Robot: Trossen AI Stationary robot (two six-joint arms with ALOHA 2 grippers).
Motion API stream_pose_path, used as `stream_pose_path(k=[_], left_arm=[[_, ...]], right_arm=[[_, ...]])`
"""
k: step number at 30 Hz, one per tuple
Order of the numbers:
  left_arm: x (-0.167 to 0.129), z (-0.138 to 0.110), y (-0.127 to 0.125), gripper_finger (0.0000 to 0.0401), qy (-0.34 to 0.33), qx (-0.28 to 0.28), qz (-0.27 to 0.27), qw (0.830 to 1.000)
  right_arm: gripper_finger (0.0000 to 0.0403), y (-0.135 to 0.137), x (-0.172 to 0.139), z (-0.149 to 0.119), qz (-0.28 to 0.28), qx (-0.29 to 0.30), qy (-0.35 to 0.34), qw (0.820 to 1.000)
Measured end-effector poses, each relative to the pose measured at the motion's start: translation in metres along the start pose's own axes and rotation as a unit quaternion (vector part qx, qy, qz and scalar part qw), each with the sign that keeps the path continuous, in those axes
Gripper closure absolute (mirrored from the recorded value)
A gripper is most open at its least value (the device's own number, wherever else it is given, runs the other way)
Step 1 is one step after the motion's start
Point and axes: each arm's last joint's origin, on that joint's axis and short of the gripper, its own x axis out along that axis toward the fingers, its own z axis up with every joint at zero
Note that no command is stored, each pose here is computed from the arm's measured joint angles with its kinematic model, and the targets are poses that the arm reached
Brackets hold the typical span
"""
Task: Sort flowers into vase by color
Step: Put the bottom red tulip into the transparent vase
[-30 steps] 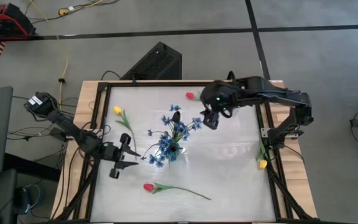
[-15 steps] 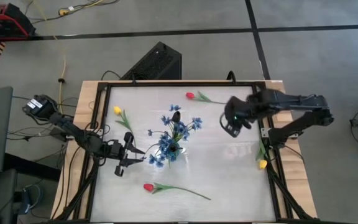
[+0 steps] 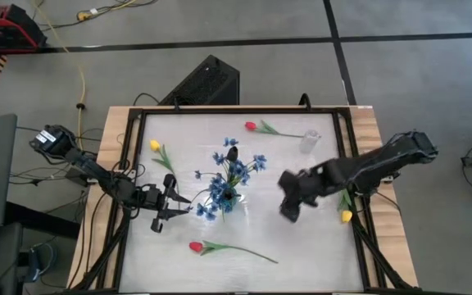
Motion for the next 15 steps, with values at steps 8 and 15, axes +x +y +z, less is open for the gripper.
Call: stream_pose_path(k=[8, 15], left_arm=[[0.000, 0.000, 0.000, 0.0264, 0.000, 0.002, 0.001, 1.000], [0.000, 0.000, 0.000, 0.0264, 0.000, 0.003, 0.001, 1.000]], right_arm=[[0.0143, 0.060, 0.070, -0.012, 0.048, -0.137, -0.002, 0.989], [0.0143, 0.085, 0.121, -0.019, -0.003, -0.181, -0.030, 0.983]])
